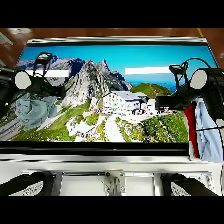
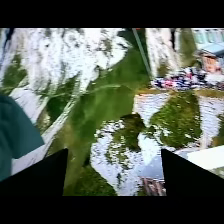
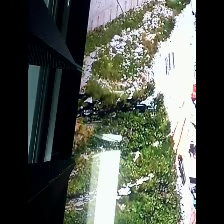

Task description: Fold the shirts.

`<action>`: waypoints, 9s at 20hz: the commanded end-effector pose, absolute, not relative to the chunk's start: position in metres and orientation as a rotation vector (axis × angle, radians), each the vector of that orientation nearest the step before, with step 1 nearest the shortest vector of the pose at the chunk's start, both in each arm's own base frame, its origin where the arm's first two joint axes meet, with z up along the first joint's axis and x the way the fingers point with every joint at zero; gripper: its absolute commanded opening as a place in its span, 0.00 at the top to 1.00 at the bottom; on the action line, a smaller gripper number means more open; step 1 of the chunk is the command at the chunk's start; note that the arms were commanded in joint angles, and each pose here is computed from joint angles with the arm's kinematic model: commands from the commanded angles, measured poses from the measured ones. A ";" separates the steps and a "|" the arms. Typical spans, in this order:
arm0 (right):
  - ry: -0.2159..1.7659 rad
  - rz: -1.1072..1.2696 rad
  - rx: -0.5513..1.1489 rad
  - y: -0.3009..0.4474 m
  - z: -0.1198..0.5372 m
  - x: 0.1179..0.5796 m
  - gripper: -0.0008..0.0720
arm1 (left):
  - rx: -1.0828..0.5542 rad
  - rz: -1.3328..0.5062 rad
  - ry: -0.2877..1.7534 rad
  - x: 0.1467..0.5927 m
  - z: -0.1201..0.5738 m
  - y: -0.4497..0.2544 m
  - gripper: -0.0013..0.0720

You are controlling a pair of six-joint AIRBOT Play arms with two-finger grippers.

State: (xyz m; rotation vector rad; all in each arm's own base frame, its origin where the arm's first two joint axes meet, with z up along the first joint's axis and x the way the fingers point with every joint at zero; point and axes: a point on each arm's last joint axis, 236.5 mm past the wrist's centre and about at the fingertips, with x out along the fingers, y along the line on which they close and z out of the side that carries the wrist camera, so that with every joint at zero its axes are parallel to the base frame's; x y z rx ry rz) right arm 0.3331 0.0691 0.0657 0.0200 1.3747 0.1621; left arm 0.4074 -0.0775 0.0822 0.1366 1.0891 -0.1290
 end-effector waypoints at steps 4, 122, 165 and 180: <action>1.389 0.156 0.176 0.089 0.069 0.330 0.05 | -0.037 0.310 1.106 0.437 0.038 0.108 0.01; 0.098 0.727 0.364 0.163 0.478 0.260 0.91 | -0.518 -0.847 -0.148 0.200 0.523 -0.166 0.93; 1.702 0.350 0.312 0.042 0.008 0.377 0.12 | -0.740 -0.300 1.281 0.382 -0.015 -0.083 0.06; 1.773 0.438 0.392 0.139 -0.058 0.318 0.06 | -0.753 -0.286 1.431 0.340 -0.119 -0.164 0.11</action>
